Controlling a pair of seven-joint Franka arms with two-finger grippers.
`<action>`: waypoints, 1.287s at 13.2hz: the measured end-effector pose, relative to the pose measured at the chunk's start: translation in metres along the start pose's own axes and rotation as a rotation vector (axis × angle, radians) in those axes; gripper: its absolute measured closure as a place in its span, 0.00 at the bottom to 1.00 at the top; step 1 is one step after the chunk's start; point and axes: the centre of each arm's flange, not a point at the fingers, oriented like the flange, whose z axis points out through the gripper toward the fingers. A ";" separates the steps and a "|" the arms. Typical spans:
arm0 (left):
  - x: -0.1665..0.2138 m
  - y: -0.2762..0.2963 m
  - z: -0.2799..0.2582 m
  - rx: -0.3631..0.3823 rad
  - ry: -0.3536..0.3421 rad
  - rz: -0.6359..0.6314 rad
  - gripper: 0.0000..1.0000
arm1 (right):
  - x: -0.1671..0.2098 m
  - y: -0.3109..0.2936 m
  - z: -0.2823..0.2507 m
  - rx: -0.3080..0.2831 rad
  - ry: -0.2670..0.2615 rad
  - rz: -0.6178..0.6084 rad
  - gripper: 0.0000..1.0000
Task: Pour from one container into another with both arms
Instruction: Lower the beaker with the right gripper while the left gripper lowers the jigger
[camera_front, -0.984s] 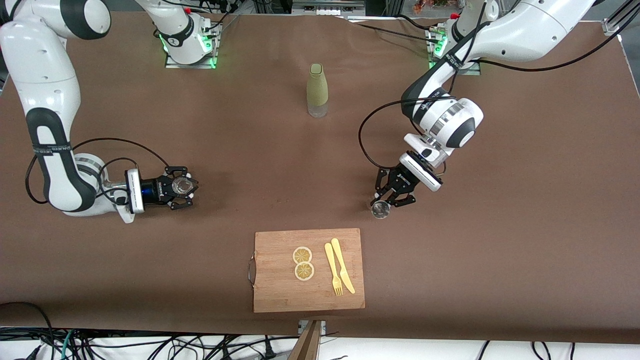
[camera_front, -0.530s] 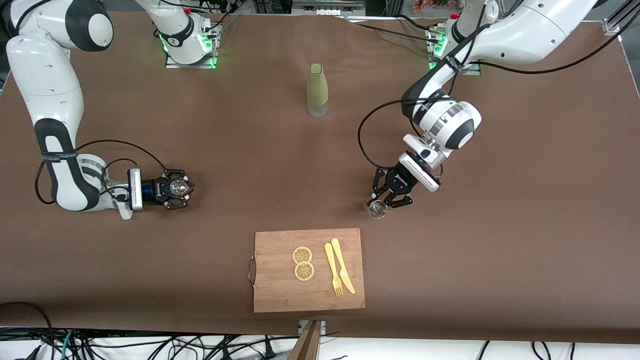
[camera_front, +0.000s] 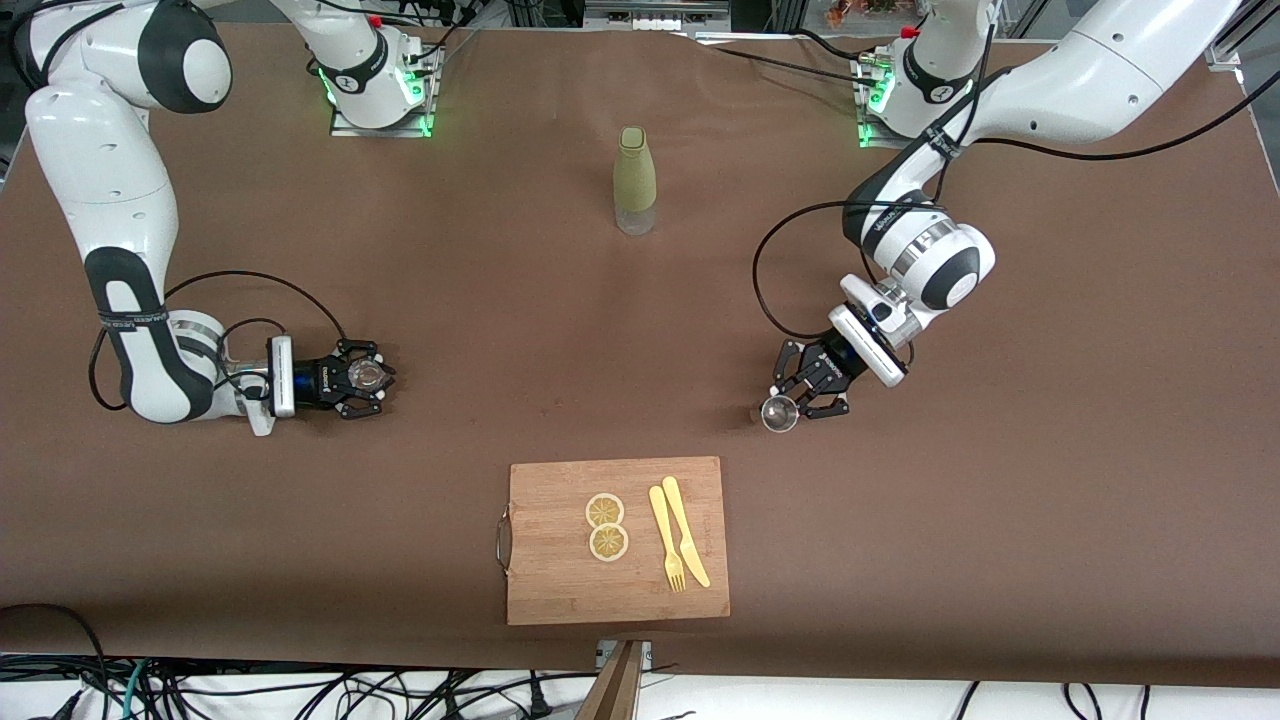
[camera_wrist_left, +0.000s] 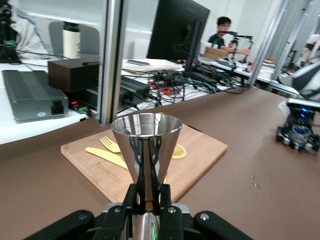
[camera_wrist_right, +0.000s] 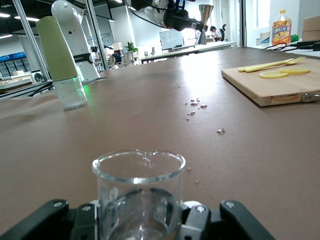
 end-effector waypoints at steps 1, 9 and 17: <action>-0.005 -0.002 -0.004 -0.021 0.009 0.018 0.79 | 0.000 0.000 0.001 0.001 0.000 0.000 0.67; -0.061 -0.058 -0.061 -0.323 0.169 0.239 0.79 | -0.007 -0.014 -0.051 -0.018 -0.048 0.023 0.00; -0.128 -0.112 -0.179 -0.620 0.152 0.345 0.79 | 0.120 -0.026 -0.180 -0.091 -0.382 0.271 0.00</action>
